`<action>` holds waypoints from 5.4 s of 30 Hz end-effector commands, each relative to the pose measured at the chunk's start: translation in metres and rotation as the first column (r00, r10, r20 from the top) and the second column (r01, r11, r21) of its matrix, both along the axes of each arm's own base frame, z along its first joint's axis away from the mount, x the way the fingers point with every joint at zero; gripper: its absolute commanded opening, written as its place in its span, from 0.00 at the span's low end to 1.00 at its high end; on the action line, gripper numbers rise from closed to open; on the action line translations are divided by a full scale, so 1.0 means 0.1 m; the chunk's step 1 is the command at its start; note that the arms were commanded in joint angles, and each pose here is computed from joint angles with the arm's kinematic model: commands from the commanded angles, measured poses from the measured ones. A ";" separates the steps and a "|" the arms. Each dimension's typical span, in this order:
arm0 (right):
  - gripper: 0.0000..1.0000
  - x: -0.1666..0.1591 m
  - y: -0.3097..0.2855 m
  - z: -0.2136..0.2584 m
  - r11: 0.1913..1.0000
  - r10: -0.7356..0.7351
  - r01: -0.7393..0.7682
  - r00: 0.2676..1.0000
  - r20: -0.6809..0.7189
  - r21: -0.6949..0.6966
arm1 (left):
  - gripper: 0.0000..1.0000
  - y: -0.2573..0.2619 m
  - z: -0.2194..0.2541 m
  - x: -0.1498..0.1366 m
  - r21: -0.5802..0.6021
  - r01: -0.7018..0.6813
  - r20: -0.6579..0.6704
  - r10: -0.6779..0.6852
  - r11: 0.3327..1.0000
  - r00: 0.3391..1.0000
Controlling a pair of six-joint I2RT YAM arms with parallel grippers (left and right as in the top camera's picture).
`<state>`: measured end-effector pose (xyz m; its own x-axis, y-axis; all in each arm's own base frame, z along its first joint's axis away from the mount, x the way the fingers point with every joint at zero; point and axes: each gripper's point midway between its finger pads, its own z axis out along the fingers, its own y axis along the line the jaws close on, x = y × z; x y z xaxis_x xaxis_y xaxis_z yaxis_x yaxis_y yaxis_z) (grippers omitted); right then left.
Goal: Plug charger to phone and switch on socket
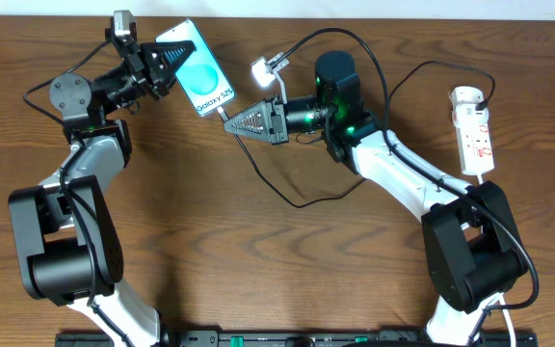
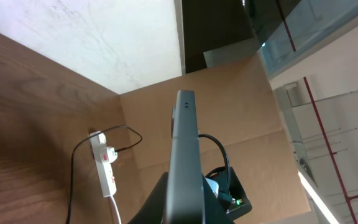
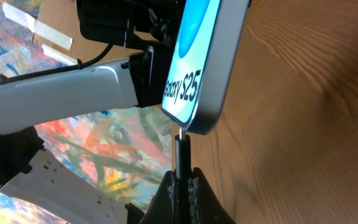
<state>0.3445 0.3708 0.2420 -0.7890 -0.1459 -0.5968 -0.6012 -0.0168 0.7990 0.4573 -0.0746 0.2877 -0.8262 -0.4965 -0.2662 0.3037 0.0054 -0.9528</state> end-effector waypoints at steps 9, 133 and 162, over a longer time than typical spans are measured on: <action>0.01 0.00 0.02 0.09 1.000 0.006 -0.006 1.000 0.028 0.015 | 0.07 -0.02 0.05 -0.02 0.019 0.010 0.037 -0.011 1.000 0.999; 0.01 -0.08 0.12 0.16 1.000 0.014 -0.012 0.997 -0.074 0.023 | 0.07 0.17 0.08 0.03 0.024 -0.055 0.076 0.053 0.998 0.996; 0.01 -0.04 0.12 0.12 1.000 -0.015 0.015 0.990 -0.143 -0.002 | 0.07 0.19 0.09 0.05 0.013 -0.065 0.067 0.064 0.998 0.996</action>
